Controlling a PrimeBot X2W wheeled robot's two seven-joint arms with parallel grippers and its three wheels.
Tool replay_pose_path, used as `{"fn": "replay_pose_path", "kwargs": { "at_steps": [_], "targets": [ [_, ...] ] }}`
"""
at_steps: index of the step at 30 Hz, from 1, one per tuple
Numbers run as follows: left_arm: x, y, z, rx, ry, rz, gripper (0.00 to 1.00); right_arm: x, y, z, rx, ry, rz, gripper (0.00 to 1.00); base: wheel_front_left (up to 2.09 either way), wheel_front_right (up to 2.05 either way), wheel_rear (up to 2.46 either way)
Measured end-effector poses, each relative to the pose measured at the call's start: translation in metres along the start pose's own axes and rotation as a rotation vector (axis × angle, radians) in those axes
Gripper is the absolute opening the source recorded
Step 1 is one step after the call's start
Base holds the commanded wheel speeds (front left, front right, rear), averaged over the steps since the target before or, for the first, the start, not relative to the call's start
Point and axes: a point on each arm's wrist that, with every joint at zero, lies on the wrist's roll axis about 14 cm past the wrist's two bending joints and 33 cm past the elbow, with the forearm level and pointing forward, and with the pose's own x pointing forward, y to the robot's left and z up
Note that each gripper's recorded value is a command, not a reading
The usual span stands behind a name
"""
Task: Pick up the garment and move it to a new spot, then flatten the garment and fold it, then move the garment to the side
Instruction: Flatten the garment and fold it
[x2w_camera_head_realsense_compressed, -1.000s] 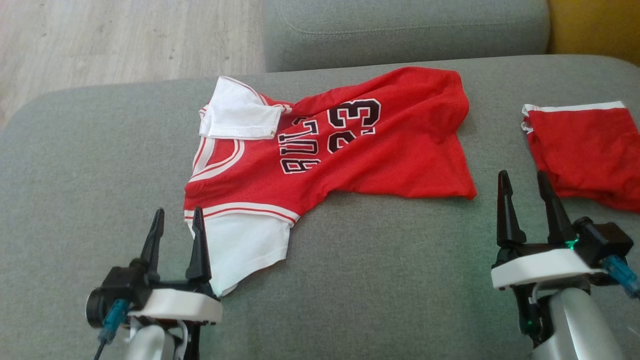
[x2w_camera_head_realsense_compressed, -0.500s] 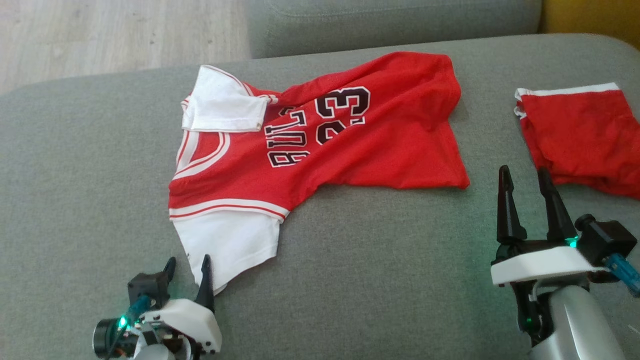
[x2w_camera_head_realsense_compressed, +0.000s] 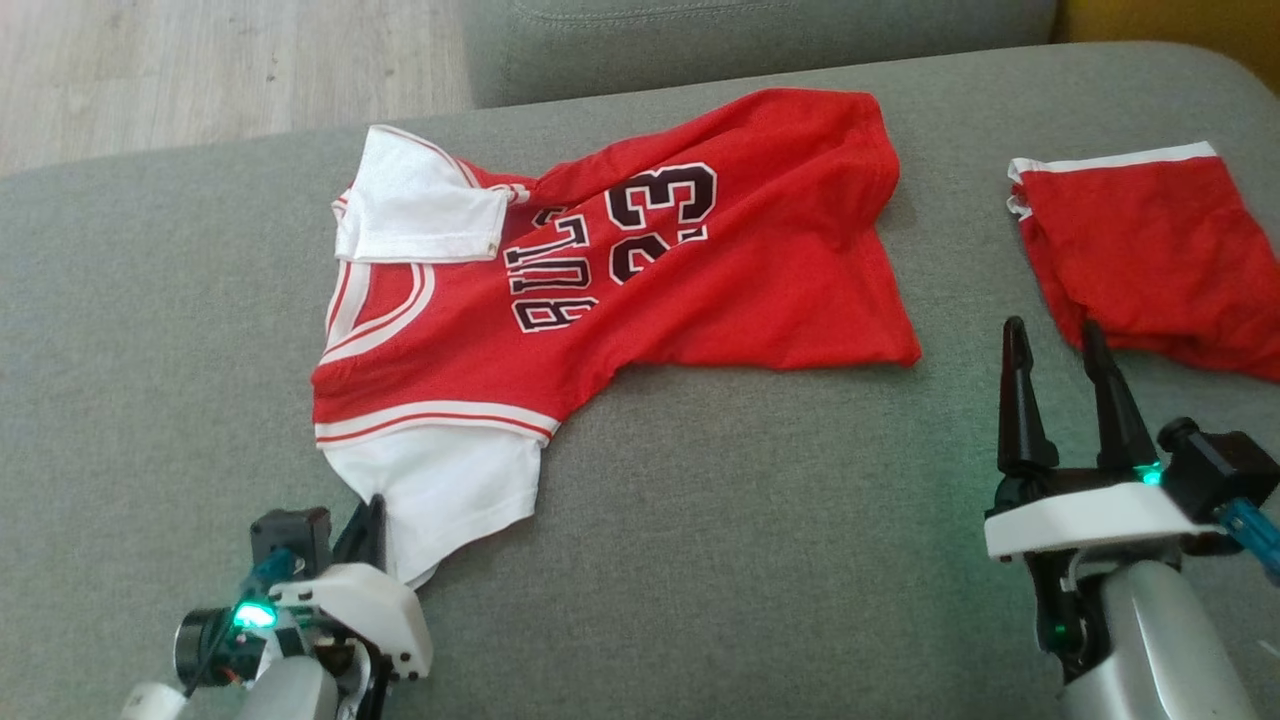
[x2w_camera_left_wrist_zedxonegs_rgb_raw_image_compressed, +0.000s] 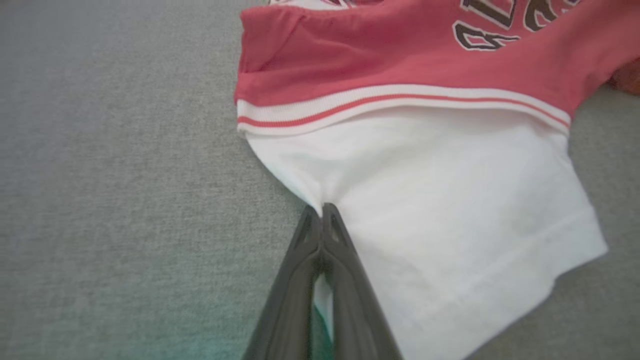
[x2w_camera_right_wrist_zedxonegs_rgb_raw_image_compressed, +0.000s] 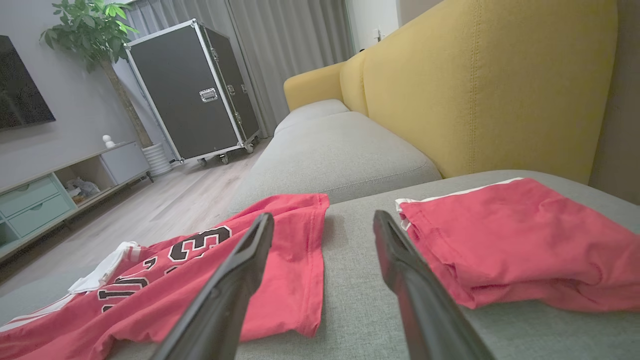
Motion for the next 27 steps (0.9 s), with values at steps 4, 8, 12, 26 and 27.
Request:
{"fn": "replay_pose_path", "kwargs": {
  "at_steps": [4, 8, 12, 26, 27],
  "targets": [
    [-0.002, 0.002, 0.011, -0.02, -0.061, 0.005, 0.0, -0.001, 0.0, 0.0, 0.001, 0.002, 0.0, 1.0, 0.0, 0.0, 0.0],
    [-0.01, 0.004, 0.045, -0.027, -0.229, 0.015, 0.0, -0.005, -0.003, -0.016, -0.001, 0.055, -0.012, 1.0, 0.0, 0.0, 0.0],
    [-0.021, 0.005, 0.079, -0.04, -0.395, 0.016, 0.0, -0.003, -0.006, -0.038, -0.007, 0.135, -0.021, 1.0, 0.0, 0.0, 0.0],
    [-0.042, 0.016, 0.123, -0.059, -0.605, 0.031, 0.0, 0.031, 0.016, -0.114, 0.049, 0.506, 0.004, 1.0, 0.0, 0.0, 0.0],
    [-0.043, 0.017, 0.124, -0.06, -0.608, 0.035, 0.0, 0.032, 0.019, -0.118, 0.043, 0.523, 0.013, 1.0, 0.0, 0.0, 0.0]
  ]
}}
